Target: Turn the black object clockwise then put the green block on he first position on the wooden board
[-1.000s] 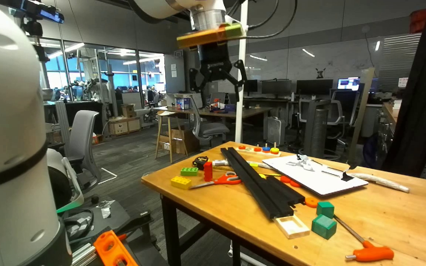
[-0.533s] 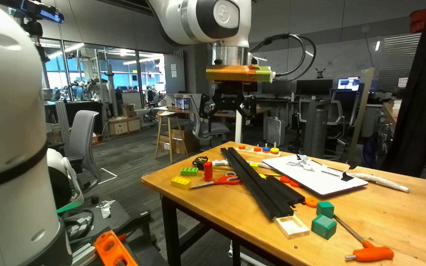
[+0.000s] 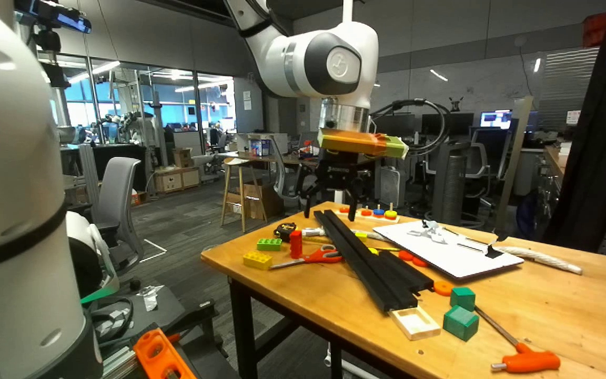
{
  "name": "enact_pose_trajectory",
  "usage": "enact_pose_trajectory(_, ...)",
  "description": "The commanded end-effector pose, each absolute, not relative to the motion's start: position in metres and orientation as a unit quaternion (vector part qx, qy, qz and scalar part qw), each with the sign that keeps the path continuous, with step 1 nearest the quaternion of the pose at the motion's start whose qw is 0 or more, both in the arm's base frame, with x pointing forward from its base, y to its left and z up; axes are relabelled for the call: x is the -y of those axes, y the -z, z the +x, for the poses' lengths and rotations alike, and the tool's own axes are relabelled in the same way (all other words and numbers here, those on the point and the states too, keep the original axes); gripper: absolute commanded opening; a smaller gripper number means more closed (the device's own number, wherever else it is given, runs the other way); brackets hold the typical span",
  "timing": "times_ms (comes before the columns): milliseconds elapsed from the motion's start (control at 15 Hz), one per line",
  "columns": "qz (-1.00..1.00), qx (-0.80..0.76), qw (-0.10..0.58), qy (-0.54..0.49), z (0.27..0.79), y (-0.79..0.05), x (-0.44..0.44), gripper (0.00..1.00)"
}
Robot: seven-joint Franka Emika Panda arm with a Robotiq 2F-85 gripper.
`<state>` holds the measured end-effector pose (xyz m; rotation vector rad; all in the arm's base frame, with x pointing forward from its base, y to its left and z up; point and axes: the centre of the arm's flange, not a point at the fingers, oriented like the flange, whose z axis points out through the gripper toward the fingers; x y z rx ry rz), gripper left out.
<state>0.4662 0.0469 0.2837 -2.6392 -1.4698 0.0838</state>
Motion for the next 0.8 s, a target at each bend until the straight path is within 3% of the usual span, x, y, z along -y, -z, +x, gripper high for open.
enact_pose_trajectory(0, -0.856, 0.513, 0.059, -0.035, 0.504, -0.263, -0.043, 1.00)
enact_pose_trajectory(733, -0.851, 0.524, 0.016, -0.012, 0.522, -0.211, -0.031, 1.00)
